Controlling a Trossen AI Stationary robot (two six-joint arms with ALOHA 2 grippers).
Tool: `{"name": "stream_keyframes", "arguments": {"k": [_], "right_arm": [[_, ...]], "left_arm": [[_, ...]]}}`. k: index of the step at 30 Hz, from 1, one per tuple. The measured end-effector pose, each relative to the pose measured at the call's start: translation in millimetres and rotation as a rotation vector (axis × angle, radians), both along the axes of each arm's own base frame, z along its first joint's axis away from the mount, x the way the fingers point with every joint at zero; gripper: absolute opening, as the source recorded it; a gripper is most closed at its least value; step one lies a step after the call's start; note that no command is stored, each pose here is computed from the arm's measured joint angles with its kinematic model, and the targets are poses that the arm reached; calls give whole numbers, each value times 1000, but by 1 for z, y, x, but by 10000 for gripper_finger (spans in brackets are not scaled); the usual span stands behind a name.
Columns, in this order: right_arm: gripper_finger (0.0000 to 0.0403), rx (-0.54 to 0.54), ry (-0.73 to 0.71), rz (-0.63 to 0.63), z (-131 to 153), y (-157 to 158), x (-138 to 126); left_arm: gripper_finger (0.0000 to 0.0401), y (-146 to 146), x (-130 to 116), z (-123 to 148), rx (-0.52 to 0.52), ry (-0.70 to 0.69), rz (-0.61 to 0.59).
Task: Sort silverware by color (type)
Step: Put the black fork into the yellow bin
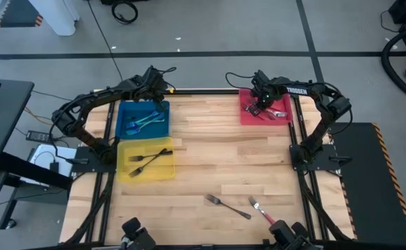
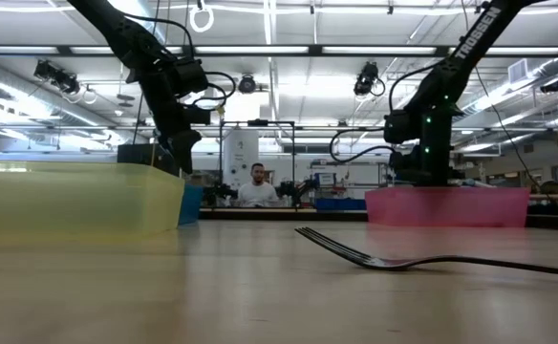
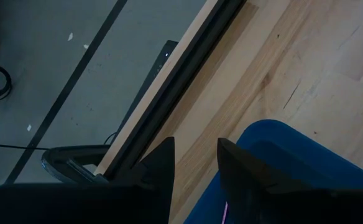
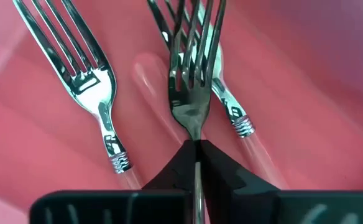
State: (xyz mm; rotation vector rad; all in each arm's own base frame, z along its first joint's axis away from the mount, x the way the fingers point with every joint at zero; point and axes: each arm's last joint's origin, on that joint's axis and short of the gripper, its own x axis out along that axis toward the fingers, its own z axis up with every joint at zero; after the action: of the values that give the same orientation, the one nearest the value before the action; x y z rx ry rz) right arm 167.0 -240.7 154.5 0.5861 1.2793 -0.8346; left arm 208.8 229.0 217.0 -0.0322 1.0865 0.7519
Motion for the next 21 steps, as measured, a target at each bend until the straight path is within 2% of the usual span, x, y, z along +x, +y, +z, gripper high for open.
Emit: {"name": "stream_keyframes", "arguments": {"k": [5, 21], "right_arm": [[5, -7, -1, -6, -1, 0, 0], [2, -27, -19, 15, 19, -11, 8]], "left_arm": [[121, 0, 0, 0, 0, 0, 0], [121, 0, 0, 0, 0, 0, 0]]}}
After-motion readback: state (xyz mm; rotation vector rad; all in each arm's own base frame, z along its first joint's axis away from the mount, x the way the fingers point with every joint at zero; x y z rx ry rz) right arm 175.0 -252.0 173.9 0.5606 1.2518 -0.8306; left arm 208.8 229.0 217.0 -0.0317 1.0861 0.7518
